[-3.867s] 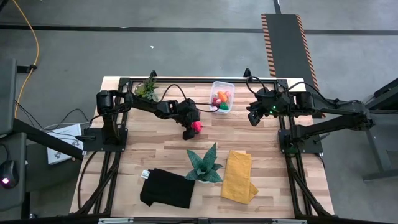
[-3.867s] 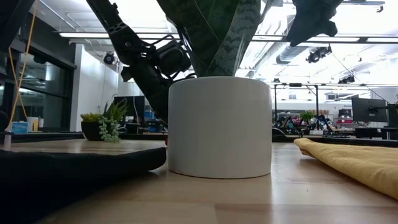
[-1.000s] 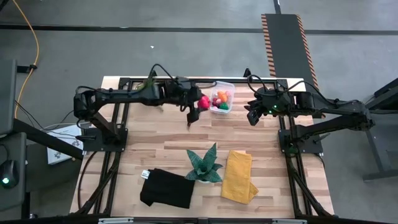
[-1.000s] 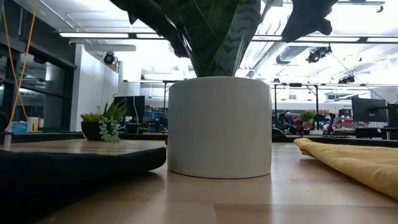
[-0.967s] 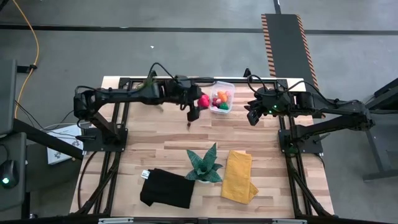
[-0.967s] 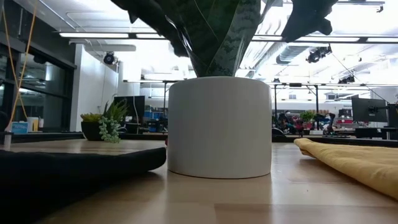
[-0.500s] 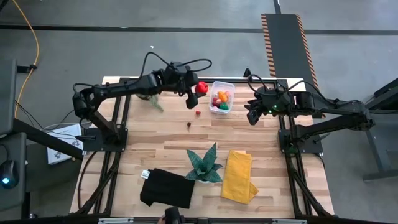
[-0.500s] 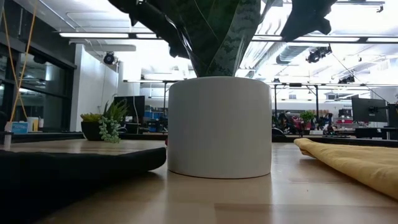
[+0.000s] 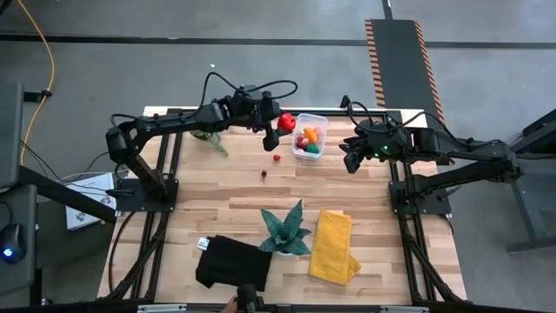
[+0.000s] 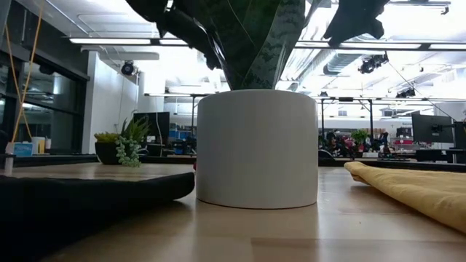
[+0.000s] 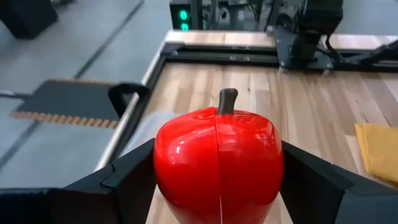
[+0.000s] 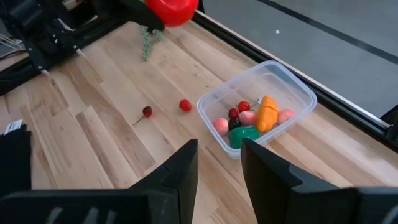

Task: Pick and placing Produce into tupperware
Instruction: Put the apple into the transparent container

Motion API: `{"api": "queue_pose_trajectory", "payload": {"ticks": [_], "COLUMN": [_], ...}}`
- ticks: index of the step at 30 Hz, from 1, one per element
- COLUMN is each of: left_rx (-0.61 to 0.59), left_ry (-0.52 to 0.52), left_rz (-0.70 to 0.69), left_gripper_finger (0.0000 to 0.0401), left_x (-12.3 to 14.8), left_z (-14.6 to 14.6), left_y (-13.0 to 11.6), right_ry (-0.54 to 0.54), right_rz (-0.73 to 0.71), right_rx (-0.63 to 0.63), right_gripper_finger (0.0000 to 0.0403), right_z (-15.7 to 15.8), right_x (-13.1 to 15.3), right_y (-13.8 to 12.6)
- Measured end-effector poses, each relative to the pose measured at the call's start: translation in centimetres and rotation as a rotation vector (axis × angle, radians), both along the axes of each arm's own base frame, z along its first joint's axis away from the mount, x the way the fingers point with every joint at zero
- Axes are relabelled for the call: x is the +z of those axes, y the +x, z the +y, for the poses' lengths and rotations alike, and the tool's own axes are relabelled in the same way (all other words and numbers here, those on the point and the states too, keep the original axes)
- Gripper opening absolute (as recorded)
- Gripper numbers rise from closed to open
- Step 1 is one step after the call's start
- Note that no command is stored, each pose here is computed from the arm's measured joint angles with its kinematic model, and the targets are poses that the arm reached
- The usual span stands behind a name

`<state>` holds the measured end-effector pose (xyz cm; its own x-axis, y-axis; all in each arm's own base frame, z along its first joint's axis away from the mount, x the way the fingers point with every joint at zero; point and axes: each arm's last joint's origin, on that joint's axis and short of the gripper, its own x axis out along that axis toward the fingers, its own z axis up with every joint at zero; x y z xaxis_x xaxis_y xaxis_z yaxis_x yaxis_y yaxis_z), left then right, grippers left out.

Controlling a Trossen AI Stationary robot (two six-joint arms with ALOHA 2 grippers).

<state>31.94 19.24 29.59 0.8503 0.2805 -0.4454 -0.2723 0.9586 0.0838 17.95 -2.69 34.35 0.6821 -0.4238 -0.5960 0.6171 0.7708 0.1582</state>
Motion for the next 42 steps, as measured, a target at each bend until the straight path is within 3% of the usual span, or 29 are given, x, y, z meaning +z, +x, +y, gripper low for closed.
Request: {"api": "queue_pose_trajectory", "payload": {"ticks": [11, 18, 24, 29, 42], "left_rx": [0.005, 0.008, -0.004, -0.009, -0.02], "left_ry": [-0.047, -0.011, -0.032, -0.103, -0.182], "left_rz": [-0.008, -0.027, 0.076, 0.166, 0.207], "left_gripper_finger": [0.0275, 0.0275, 0.0275, 0.0275, 0.0275], "left_x": [-0.8, 2.0, 3.1, 1.9, -1.8], "left_z": [1.3, 2.4, 3.7, 4.7, 6.1], "left_y": [0.0, 1.2, 3.0, 4.6, 6.8], "right_ry": [0.005, 0.002, 0.0, -0.002, -0.001], "right_rz": [-0.006, -0.012, -0.018, -0.017, -0.017], "right_rx": [-0.005, -0.003, -0.002, -0.001, -0.001], "right_gripper_finger": [0.0113, 0.0113, 0.0113, 0.0113, 0.0113], "right_z": [0.0, 0.0, 0.0, 0.0, 0.0], "right_x": [0.0, 0.1, 0.1, 0.1, 0.1], "right_y": [0.0, 0.1, 0.1, 0.1, 0.1]}}
